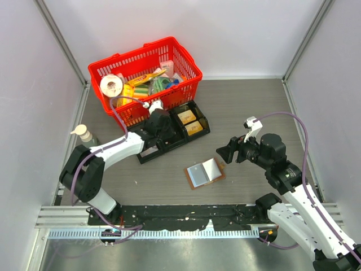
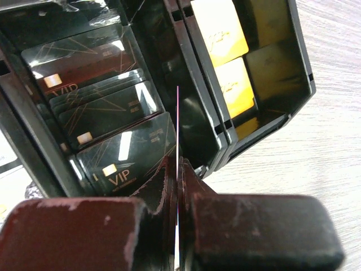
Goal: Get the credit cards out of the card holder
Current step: Place the credit card in the storage box.
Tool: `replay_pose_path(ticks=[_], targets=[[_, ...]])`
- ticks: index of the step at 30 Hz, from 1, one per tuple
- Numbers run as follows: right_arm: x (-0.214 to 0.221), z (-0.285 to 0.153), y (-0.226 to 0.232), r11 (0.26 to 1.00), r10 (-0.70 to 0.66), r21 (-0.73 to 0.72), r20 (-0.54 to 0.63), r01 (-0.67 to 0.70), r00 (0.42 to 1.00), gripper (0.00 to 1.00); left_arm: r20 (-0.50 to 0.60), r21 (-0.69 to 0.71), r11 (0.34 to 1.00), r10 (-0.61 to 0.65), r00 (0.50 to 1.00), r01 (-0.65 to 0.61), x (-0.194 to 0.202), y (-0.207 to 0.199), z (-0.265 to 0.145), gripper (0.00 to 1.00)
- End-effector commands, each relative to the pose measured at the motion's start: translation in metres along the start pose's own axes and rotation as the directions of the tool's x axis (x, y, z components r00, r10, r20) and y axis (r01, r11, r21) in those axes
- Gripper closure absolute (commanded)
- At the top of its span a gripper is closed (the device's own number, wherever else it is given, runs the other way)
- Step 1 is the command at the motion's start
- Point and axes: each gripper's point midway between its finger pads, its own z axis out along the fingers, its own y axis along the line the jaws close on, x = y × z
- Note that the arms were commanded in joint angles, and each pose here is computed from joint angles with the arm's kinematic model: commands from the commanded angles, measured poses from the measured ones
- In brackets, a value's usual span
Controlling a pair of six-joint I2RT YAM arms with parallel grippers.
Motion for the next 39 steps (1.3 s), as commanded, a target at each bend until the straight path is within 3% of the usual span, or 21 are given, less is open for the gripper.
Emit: replay_pose_path(ticks=[1, 10, 16, 26, 31, 34, 36, 39], targets=[[-0.006, -0.001, 0.001, 1.0, 0.002, 0.006, 0.026, -0.002, 1.0, 0.24, 0.072, 0.084, 0.992, -0.102, 0.992, 0.096, -0.026, -0.027, 0.009, 0.97], [-0.005, 0.0, 0.0, 1.0, 0.007, 0.011, 0.024, -0.007, 1.0, 0.24, 0.046, 0.025, 0.998, -0.061, 0.997, 0.06, -0.014, -0.007, 0.0, 0.76], [-0.003, 0.002, -0.001, 1.0, 0.008, 0.012, 0.012, -0.008, 1.0, 0.24, 0.092, 0.007, 1.0, -0.005, 0.996, 0.004, -0.028, 0.001, -0.027, 0.55], [0.0, 0.005, 0.003, 1.0, 0.017, -0.011, -0.021, -0.017, 1.0, 0.25, 0.114, 0.105, 0.993, 0.044, 0.993, -0.056, -0.039, -0.007, -0.08, 0.26], [0.007, 0.013, 0.005, 0.999, 0.038, -0.034, -0.066, -0.04, 0.997, 0.27, 0.038, 0.197, 0.975, 0.099, 0.994, -0.105, -0.016, -0.009, -0.098, 0.13], [0.018, 0.02, 0.005, 0.997, 0.056, -0.044, -0.125, -0.062, 0.991, 0.28, -0.006, 0.193, 0.975, 0.114, 0.993, -0.111, 0.003, 0.005, -0.106, 0.1], [0.027, 0.026, 0.005, 0.996, 0.071, -0.045, -0.16, -0.079, 0.985, 0.29, -0.021, 0.176, 0.978, 0.122, 0.992, -0.116, 0.012, 0.017, -0.11, 0.0], [0.05, 0.038, 0.008, 0.995, 0.08, -0.034, -0.229, -0.09, 0.97, 0.3, -0.023, 0.148, 0.983, 0.113, 0.993, -0.108, 0.024, 0.034, -0.115, 0.0]])
